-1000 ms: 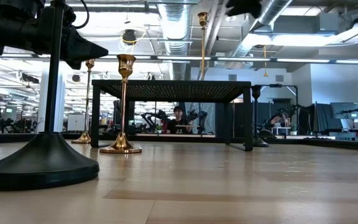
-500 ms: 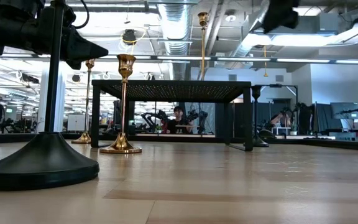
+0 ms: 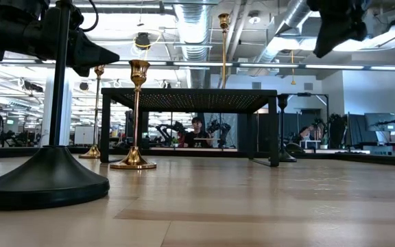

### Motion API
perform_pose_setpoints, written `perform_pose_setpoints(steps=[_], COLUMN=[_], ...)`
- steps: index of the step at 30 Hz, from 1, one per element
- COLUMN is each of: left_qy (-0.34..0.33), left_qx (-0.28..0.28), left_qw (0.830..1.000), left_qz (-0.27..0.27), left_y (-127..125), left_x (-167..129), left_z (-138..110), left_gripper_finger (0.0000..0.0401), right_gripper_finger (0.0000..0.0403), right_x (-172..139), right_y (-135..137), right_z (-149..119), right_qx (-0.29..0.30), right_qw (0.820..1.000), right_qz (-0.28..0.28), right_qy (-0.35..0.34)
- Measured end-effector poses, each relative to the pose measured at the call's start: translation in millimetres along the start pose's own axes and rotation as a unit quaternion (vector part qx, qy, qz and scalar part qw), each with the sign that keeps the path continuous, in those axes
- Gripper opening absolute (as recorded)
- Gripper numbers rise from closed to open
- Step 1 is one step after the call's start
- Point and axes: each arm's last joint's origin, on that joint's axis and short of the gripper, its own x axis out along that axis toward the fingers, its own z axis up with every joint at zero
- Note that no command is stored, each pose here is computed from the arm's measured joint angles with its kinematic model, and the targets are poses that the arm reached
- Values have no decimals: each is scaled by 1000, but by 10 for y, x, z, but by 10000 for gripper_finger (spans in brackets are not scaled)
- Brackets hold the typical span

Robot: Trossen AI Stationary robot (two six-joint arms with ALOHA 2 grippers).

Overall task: Pick & Place candle stick holders
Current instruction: Put the top black candle holder on the shelf

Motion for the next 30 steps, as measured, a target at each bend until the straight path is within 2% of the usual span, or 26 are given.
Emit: perform_pose_setpoints(steps=[10,16,21,25,30], left_qy=[1,1,1,1,1], left_qx=[0,0,0,0,0], left_qw=[1000,1000,1000,1000,1000], left_qz=[10,10,10,10,10], left_y=[6,6,6,6,6], left_x=[0,0,0,0,0], left_z=[-1,-1,-1,-1,-1], left_gripper_finger=[8,8,8,8,8], right_gripper_finger=[85,85,85,85,85], right_x=[464,767,951,1054,1132], right_y=[161,216,317,350,351], right_z=[-405,-501,-430,-421,-425], right_qx=[8,9,5,-4,22], right_qw=[998,996,994,985,972], right_qz=[-61,-84,-99,-144,-194], right_qy=[4,18,-48,-95,-129])
